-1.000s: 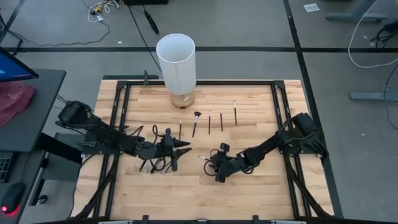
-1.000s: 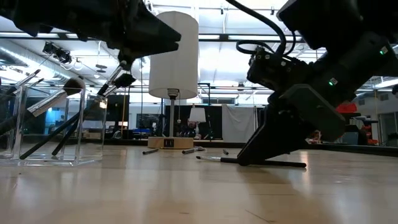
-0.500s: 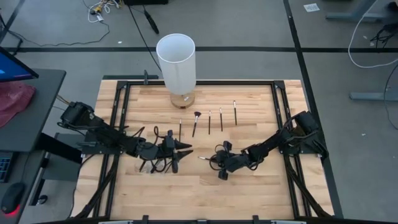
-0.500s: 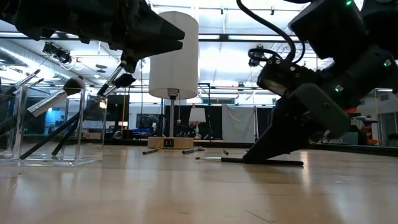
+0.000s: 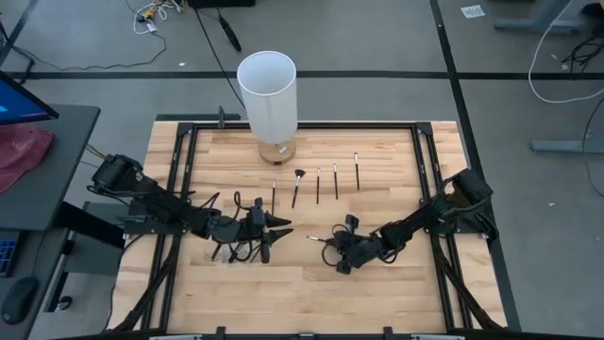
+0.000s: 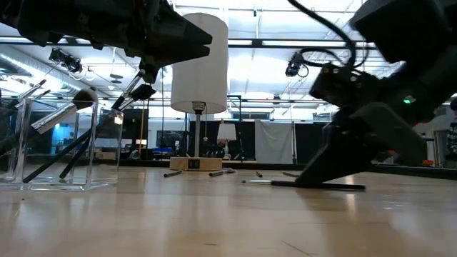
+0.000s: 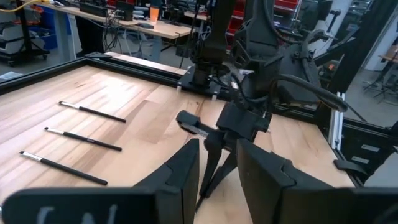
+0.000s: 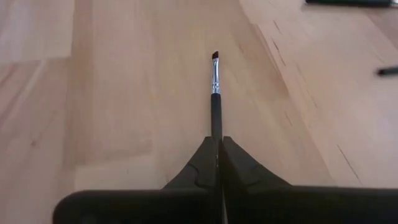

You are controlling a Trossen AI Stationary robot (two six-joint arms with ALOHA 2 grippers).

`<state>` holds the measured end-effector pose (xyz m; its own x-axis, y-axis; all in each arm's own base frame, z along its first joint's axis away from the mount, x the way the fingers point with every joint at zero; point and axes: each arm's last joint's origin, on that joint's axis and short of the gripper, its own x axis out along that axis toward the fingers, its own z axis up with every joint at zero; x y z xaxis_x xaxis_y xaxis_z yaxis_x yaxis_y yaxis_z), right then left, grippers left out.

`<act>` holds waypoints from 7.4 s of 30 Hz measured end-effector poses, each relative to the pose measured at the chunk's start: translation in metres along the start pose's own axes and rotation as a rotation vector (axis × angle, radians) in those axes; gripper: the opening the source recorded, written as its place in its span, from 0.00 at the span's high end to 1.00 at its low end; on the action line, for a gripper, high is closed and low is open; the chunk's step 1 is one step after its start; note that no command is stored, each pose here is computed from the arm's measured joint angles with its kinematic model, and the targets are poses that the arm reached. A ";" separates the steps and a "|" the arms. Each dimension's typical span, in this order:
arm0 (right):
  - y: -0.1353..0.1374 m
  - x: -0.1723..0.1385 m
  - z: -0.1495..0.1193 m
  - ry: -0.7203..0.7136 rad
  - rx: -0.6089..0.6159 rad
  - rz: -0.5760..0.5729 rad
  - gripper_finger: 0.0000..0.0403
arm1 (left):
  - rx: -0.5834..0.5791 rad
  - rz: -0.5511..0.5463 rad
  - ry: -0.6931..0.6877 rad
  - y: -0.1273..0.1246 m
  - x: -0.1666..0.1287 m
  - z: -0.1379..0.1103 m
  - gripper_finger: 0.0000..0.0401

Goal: Put items in baskets/containers
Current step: Put the eyeshadow brush in the transparent organizer, then put the highlighter brush in the transparent organizer

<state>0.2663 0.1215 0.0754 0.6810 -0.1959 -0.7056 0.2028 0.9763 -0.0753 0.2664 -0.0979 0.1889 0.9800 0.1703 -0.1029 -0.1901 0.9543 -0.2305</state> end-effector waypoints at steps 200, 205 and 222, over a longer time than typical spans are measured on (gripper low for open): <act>0.032 -0.077 0.076 -0.701 0.106 0.010 0.63 | 0.270 0.377 0.587 0.020 -0.024 0.119 0.70; 0.032 -0.076 0.076 -0.693 0.078 0.010 0.63 | 0.207 0.442 0.620 0.048 0.008 0.112 0.70; 0.048 -0.099 0.063 -0.716 0.025 -0.130 0.63 | 0.087 0.507 0.671 0.086 0.106 0.028 0.38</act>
<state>0.2533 0.1818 0.1860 0.9422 -0.3301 -0.0575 0.3231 0.9405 -0.1053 0.3553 0.0091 0.1851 0.5294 0.4269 -0.7332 -0.5650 0.8220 0.0707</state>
